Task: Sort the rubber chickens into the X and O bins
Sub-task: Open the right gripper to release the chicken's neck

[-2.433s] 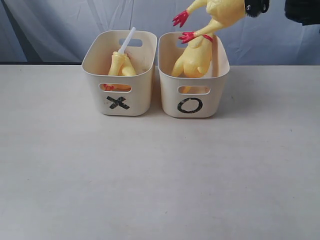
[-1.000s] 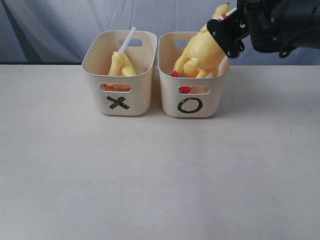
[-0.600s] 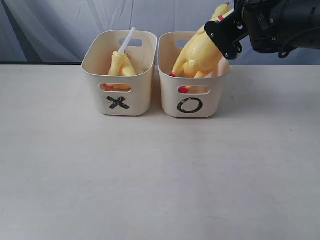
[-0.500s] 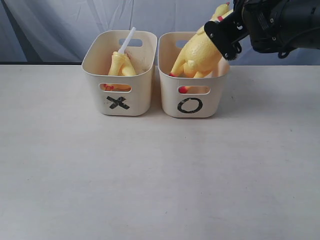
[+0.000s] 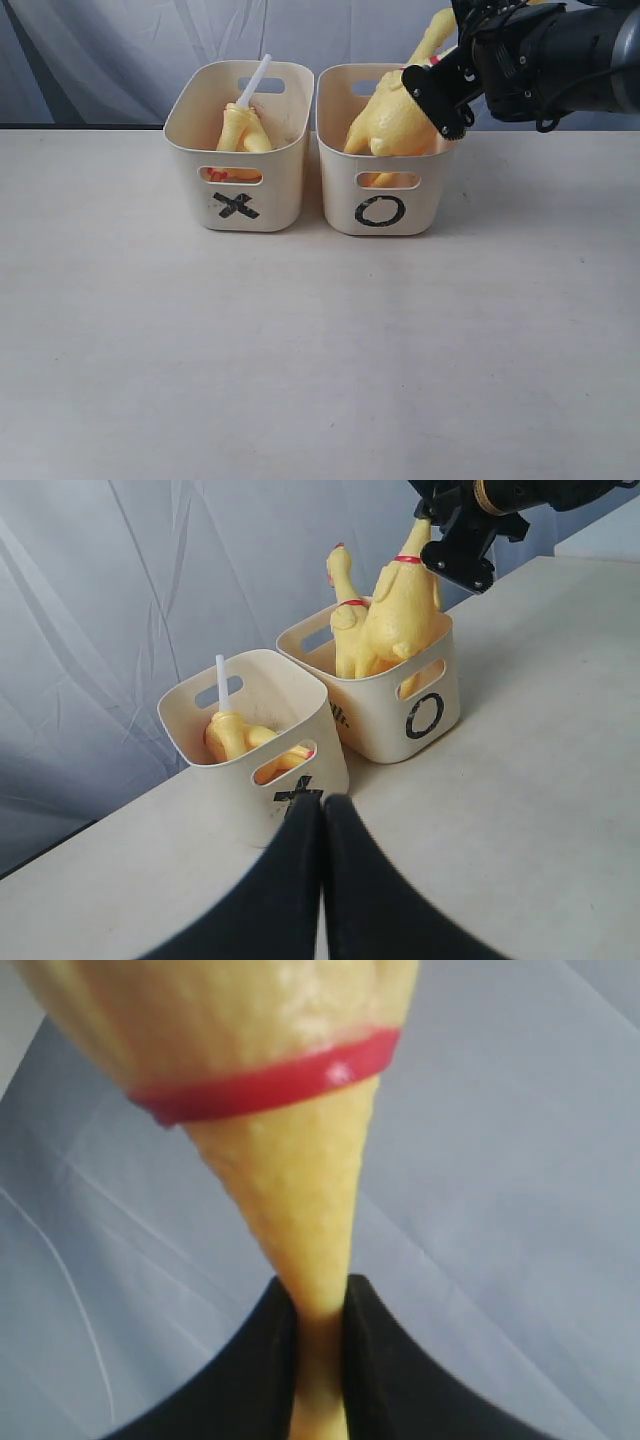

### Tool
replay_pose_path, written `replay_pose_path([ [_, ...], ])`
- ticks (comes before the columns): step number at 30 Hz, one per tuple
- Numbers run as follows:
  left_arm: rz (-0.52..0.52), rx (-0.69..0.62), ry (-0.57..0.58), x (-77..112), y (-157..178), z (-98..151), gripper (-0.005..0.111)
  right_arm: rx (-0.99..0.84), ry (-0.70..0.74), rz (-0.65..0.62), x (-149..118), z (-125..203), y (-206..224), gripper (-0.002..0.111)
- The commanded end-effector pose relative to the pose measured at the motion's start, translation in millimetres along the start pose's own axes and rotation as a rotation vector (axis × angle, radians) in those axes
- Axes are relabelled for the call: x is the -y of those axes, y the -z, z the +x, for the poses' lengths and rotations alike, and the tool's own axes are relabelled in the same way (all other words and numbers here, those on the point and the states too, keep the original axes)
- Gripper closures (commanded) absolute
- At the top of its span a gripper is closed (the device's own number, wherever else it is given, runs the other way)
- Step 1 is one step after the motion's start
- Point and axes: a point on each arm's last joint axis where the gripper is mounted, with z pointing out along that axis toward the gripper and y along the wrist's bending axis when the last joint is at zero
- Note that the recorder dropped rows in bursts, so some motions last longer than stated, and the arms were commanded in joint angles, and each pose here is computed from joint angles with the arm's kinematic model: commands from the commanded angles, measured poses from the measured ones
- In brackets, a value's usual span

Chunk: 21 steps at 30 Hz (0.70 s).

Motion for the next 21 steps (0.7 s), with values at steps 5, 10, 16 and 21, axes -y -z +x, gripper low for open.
replay_pose_path([
  [5, -0.010, 0.007, 0.004, 0.0, 0, 1, 0.107, -0.010, -0.023, 0.010, 3, 5, 0, 0.058],
  [10, -0.010, 0.007, 0.004, 0.0, 0, 1, 0.107, -0.015, -0.038, 0.011, 3, 5, 0, 0.058],
  [16, -0.010, 0.007, 0.004, 0.0, 0, 1, 0.107, -0.034, -0.063, 0.022, 7, 15, 7, 0.058],
  [21, -0.010, 0.007, 0.004, 0.0, 0, 1, 0.107, -0.045, -0.152, 0.047, 14, 26, 16, 0.058],
])
